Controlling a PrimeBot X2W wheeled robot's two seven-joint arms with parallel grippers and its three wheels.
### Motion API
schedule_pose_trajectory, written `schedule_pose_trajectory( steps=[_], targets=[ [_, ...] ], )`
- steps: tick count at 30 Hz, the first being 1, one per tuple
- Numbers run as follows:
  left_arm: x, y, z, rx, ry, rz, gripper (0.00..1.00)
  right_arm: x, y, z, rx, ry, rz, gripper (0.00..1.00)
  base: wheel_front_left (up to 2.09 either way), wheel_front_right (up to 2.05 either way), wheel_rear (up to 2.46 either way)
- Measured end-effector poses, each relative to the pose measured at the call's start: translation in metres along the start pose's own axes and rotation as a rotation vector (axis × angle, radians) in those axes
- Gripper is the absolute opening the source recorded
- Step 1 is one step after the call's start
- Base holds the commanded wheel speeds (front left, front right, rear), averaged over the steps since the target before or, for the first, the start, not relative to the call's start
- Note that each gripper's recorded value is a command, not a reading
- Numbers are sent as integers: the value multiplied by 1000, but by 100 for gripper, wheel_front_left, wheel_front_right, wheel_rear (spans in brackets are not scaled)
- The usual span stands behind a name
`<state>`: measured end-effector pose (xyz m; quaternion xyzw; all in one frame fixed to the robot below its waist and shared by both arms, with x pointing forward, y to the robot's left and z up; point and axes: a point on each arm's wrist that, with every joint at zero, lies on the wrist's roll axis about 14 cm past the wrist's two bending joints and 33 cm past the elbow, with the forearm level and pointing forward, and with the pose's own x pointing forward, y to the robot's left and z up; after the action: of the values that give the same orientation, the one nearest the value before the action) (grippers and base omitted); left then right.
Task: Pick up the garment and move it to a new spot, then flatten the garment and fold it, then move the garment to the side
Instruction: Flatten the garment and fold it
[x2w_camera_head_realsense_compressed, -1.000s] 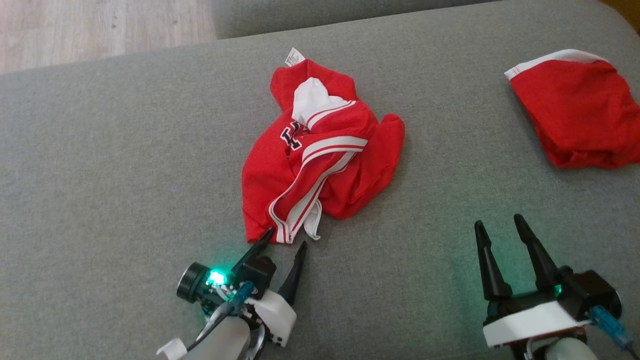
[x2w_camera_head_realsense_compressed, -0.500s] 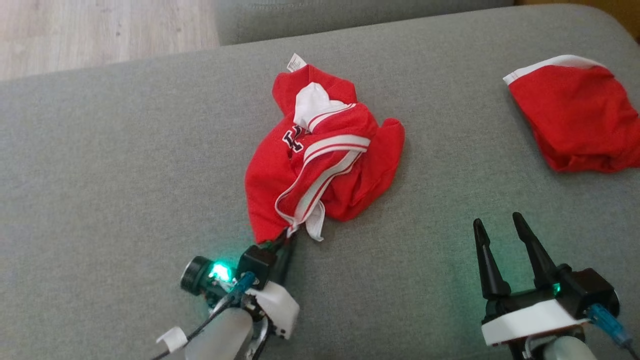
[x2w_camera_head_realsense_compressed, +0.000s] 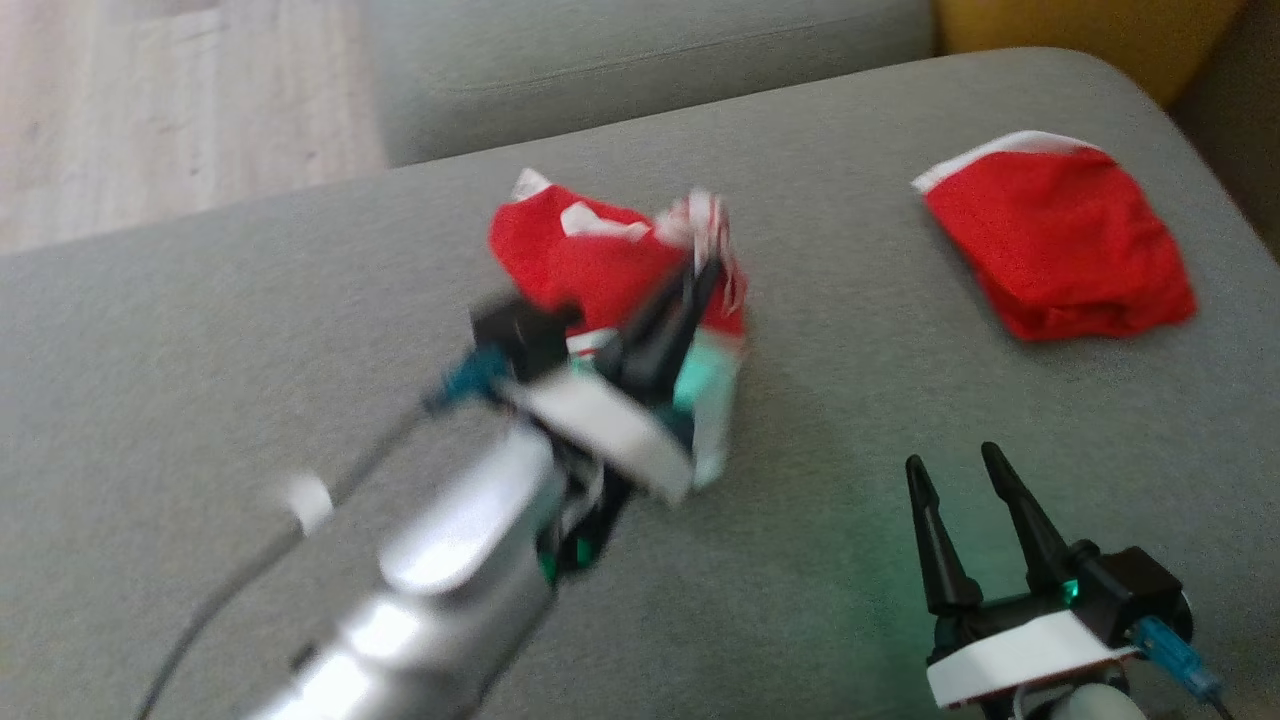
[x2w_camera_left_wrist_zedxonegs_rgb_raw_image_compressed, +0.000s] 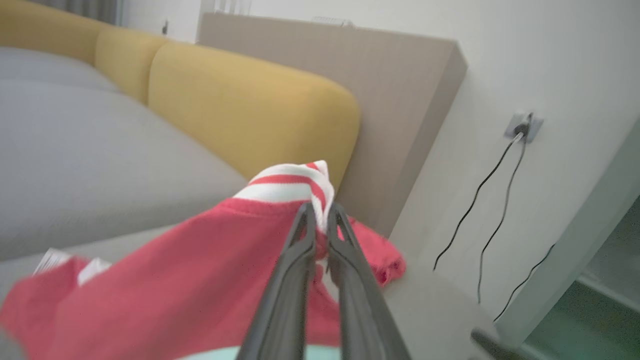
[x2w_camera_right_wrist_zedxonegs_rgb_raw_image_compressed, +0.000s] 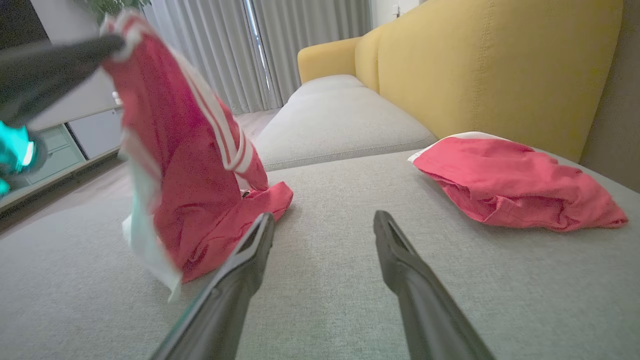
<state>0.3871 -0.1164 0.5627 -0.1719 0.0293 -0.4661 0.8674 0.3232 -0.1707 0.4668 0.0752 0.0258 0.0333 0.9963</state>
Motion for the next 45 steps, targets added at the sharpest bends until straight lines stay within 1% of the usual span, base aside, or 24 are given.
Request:
schedule_pose_trajectory(
  steps=[3, 6, 10, 13, 15, 17, 18, 20, 23, 25, 26, 28, 29, 32, 36, 38, 39, 40, 42, 43, 45],
  targets=[
    [29, -25, 60, 3, -112, -102, 0, -8, -9, 5, 2, -18, -36, 100, 0, 0, 0],
    [49, -49, 118, 33, -216, -183, 0, -15, -17, 9, 2, -35, -69, 100, 0, 0, 0],
    [59, -69, 191, 73, -360, -234, 0, -21, -21, 14, 4, -55, -87, 100, 0, 0, 0],
    [58, -60, 229, 94, -448, -199, 0, -21, -22, 15, 6, -58, -91, 100, 0, 0, 0],
    [55, -39, 235, 78, -474, -128, 0, -19, -22, 17, 6, -64, -90, 100, 0, 0, 0],
    [49, -6, 222, 38, -454, -33, 0, -16, -21, 19, 8, -68, -85, 100, 0, 0, 0],
    [43, 16, 207, 14, -429, 29, 0, -15, -20, 19, 8, -68, -83, 100, 0, 0, 0],
    [22, 65, 161, -49, -354, 179, 0, -12, -19, 19, 9, -67, -78, 100, 0, 0, 0],
    [-37, 136, 76, -175, -235, 450, 0, -8, -18, 16, 11, -57, -71, 100, 0, 0, 0],
    [-84, 167, 23, -249, -162, 608, 0, -6, -16, 10, 10, -35, -66, 100, 0, 0, 0],
    [-106, 177, 1, -289, -139, 680, 0, -5, -15, 7, 11, -26, -62, 100, 0, 0, 0],
    [-142, 186, -32, -341, -98, 780, 0, 0, -13, 4, 11, -15, -49, 100, 0, 0, 0],
    [-155, 189, -41, -364, -99, 817, 0, 2, -10, 2, 11, -9, -40, 100, 0, 0, 0],
    [-184, 196, -44, -393, -151, 899, 0, 9, -3, -2, 11, 6, -14, 100, 0, 0, 0],
    [-207, 193, -47, -363, -175, 953, 0, 16, 5, -7, 9, 23, 19, 100, 0, 0, 0],
    [-218, 189, -51, -327, -165, 973, 0, 19, 9, -9, 8, 29, 33, 100, 0, 0, 0],
    [-223, 188, -51, -308, -165, 982, 28, 20, 10, -9, 7, 31, 39, 100, 0, 0, 0],
    [-227, 188, -49, -276, -162, 987, 100, 21, 11, -10, 6, 34, 44, 100, 0, 0, 0],
    [-232, 188, -40, -175, -151, 992, 100, 23, 13, -11, 4, 37, 54, 100, 0, 0, 0],
    [-232, 188, -40, -175, -151, 992, 100, 23, 13, -11, 4, 37, 54, 100, 0, 0, 0],
    [-230, 185, -28, -55, -136, 979, 100, 24, 14, -12, 2, 40, 61, 100, 0, 0, 0]
  ],
)
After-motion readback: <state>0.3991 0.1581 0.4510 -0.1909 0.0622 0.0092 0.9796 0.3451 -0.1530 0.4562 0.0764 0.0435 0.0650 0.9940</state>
